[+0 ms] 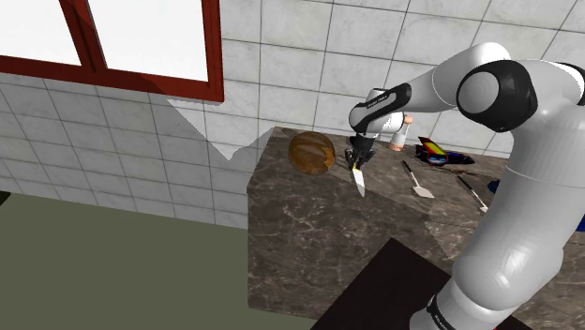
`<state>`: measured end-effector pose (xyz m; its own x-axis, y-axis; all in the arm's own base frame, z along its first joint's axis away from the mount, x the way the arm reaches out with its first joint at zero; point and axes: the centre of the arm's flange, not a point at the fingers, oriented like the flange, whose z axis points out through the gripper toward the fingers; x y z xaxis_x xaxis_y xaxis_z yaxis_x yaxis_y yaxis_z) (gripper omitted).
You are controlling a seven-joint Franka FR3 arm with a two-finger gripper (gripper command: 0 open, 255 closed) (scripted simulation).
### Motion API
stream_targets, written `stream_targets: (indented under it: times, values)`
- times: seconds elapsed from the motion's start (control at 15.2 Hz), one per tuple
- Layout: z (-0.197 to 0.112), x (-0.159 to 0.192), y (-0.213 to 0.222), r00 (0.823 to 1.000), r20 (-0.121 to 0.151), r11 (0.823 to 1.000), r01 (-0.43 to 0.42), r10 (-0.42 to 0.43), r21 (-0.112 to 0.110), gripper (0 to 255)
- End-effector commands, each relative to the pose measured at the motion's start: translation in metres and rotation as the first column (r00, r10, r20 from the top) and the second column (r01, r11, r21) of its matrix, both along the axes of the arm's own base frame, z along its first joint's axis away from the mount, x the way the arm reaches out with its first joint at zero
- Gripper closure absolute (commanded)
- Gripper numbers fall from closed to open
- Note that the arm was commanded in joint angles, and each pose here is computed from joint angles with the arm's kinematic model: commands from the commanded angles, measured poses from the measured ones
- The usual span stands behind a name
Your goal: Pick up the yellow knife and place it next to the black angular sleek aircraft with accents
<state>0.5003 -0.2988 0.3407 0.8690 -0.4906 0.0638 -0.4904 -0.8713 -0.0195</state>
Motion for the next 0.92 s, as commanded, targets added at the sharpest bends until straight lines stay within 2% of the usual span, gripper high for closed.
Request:
stream_targets:
  times: [0.0, 0.86]
  values:
    - [-0.001, 0.000, 0.000, 1.000, -0.001, 1.000, 0.000, 0.000, 0.001, 255]
    - [0.063, 0.000, 0.000, 1.000, -0.001, 1.000, 0.000, 0.000, 0.001, 255]
